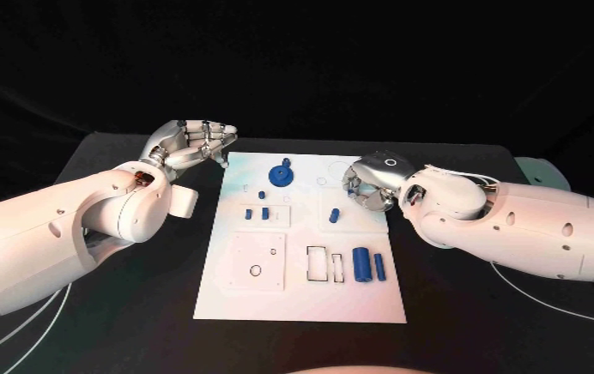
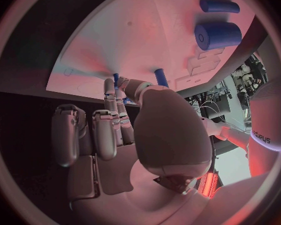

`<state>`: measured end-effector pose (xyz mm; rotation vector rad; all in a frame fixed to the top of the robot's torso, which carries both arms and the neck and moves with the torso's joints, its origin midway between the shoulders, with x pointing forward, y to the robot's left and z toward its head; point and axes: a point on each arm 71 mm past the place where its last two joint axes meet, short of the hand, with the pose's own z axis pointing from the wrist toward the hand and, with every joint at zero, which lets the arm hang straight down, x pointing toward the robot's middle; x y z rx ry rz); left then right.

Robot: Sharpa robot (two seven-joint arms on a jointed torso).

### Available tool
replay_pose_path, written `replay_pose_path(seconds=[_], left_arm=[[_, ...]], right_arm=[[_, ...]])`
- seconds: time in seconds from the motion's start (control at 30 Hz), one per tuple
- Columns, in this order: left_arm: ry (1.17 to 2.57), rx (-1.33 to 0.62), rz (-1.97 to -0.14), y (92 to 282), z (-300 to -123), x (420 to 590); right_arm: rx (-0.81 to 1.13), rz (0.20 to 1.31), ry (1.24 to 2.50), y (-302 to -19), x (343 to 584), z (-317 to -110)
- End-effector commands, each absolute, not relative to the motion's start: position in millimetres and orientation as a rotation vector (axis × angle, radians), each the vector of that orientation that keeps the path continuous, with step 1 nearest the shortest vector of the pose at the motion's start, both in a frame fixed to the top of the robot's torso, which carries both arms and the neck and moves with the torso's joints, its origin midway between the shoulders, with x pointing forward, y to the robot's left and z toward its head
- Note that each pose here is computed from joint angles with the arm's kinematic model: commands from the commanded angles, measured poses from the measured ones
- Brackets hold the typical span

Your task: Assemble the parts on the task board

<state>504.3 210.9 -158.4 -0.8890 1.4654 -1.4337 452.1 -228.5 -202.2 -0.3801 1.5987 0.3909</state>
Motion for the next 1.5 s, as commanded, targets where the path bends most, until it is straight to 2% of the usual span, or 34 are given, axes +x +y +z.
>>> replay_pose_path(seconds=[0.03, 0.33, 0.57, 0.8, 1.07, 1.5], left_arm=[[1.468, -0.892, -1.444, 209.5, -158.3, 504.0], [1.466, -0.895, -1.439, 210.7, -158.6, 504.1], [1.46, -0.897, -1.439, 210.4, -159.1, 503.8], [1.457, -0.903, -1.441, 209.5, -159.9, 503.0], [1.455, -0.904, -1.449, 207.0, -159.8, 501.9], [1.46, -0.903, -1.461, 201.7, -160.2, 502.0]], right_arm=[[-0.37, 0.4, 1.544, -228, 450, -195], [-0.363, 0.451, 1.519, -222, 435, -183], [-0.378, 0.59, 1.472, -188, 413, -171], [-0.411, 0.711, 1.445, -152, 399, -169], [-0.429, 0.802, 1.457, -123, 389, -186], [-0.429, 0.878, 1.5, -96, 380, -221]])
